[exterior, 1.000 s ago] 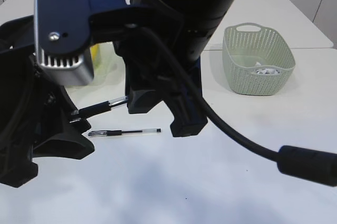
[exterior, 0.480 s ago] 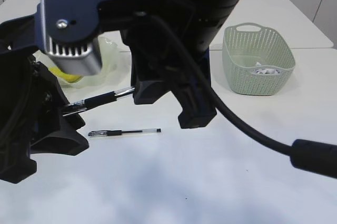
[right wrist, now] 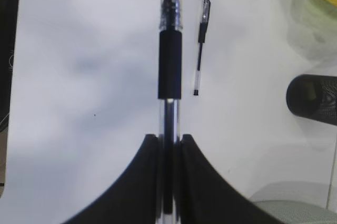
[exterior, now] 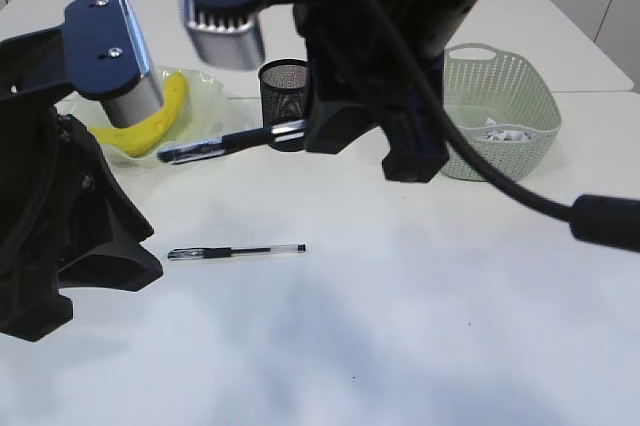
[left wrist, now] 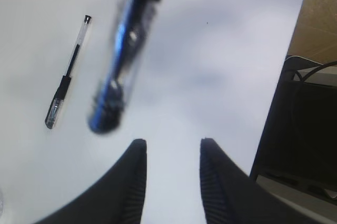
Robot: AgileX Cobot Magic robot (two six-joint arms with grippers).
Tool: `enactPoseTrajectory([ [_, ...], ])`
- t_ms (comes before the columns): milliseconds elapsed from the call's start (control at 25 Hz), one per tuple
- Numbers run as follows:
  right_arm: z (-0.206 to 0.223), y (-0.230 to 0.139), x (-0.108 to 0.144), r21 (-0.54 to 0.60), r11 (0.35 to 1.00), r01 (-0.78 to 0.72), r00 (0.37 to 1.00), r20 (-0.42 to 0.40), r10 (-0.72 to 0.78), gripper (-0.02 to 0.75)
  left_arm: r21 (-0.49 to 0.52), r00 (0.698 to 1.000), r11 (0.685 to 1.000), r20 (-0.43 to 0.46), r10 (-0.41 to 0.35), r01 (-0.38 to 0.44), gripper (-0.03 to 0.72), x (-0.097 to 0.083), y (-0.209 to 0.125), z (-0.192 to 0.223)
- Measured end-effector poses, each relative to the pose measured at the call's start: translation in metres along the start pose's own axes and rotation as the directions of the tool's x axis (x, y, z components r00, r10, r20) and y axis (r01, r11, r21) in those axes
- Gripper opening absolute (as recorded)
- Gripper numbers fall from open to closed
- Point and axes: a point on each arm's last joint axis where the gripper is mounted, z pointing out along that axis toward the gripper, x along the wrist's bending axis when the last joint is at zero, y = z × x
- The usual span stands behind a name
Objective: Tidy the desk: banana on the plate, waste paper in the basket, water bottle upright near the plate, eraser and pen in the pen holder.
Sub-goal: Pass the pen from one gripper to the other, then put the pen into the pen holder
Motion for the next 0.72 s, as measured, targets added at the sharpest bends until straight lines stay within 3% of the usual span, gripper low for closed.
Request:
enactPoseTrajectory([
  [320, -0.010, -0.043, -0.026, -0.004, 0.987, -0.163, 0.986, 0.040, 0.163, 0.050, 0.000, 0.999, 0.999, 0.000, -0.033, 0.033, 0.245, 0.000, 0.000, 0.000],
  [480, -0.013, -0.066, -0.049, -0.101, 0.955, -0.280, 0.950, 0.114, 0.290, 0.050, 0.000, 0.999, 0.999, 0.000, -0.046, 0.046, 0.245, 0.000, 0.000, 0.000],
  [640, -0.009, -0.084, -0.067, -0.178, 0.912, -0.371, 0.908, 0.135, 0.396, 0.050, 0.000, 0.999, 0.999, 0.000, -0.047, 0.047, 0.245, 0.000, 0.000, 0.000],
  [720, 0.000, -0.095, -0.078, -0.243, 0.864, -0.441, 0.873, 0.106, 0.476, 0.050, 0.000, 0.999, 0.999, 0.000, -0.047, 0.047, 0.245, 0.000, 0.000, 0.000],
])
